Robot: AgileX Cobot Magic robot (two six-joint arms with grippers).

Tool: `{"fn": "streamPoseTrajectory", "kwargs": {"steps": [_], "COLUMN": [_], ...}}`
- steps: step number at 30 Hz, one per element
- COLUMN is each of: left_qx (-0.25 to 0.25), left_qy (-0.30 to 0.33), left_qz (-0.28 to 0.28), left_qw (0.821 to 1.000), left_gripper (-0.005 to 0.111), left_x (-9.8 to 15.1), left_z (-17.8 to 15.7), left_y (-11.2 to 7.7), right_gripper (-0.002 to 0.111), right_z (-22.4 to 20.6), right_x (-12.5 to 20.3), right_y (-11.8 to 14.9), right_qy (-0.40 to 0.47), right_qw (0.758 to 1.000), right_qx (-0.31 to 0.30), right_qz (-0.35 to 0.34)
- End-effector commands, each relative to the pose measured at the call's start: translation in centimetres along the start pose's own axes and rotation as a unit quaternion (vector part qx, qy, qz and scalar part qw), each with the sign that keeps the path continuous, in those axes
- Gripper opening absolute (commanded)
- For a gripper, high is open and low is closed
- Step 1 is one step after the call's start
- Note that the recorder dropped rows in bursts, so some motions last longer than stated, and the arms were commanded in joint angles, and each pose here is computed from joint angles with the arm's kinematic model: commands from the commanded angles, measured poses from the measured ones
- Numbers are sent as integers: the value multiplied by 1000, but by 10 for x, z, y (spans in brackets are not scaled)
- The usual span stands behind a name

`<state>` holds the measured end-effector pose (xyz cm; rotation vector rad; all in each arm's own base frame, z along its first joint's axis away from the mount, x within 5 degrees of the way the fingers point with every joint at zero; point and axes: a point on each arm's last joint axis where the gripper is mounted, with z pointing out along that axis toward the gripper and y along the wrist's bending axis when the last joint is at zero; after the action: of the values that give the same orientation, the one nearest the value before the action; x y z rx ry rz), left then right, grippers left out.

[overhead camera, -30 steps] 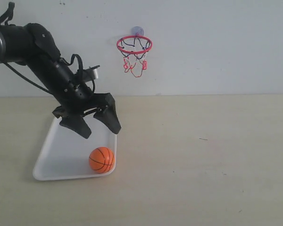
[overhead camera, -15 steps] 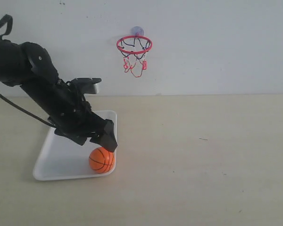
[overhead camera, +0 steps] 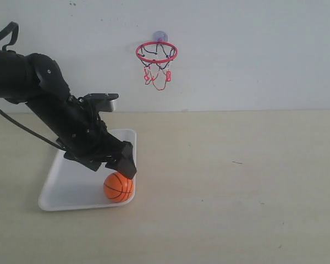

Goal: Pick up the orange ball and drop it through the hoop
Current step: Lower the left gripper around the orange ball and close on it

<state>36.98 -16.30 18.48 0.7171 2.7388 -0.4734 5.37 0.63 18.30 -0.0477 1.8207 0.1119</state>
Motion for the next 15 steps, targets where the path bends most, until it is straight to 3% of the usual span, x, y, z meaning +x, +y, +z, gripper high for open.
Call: {"fn": "streamPoseTrajectory", "kwargs": {"steps": [1, 15], "left_qx": [2, 3], "left_qy": [-3, 26], "left_qz": [10, 0], "left_qw": [1000, 1000], "left_gripper": [86, 86], "left_x": [0, 6], "left_z": [1, 33], "left_y": [-1, 8], "right_gripper": [0, 0], "right_z": [0, 0], "right_x": [-1, -1], "right_y": [0, 0], "right_qy": [-6, -6], "right_qw": [1000, 1000], "right_qx": [1, 1], "right_qz": [-4, -4]}}
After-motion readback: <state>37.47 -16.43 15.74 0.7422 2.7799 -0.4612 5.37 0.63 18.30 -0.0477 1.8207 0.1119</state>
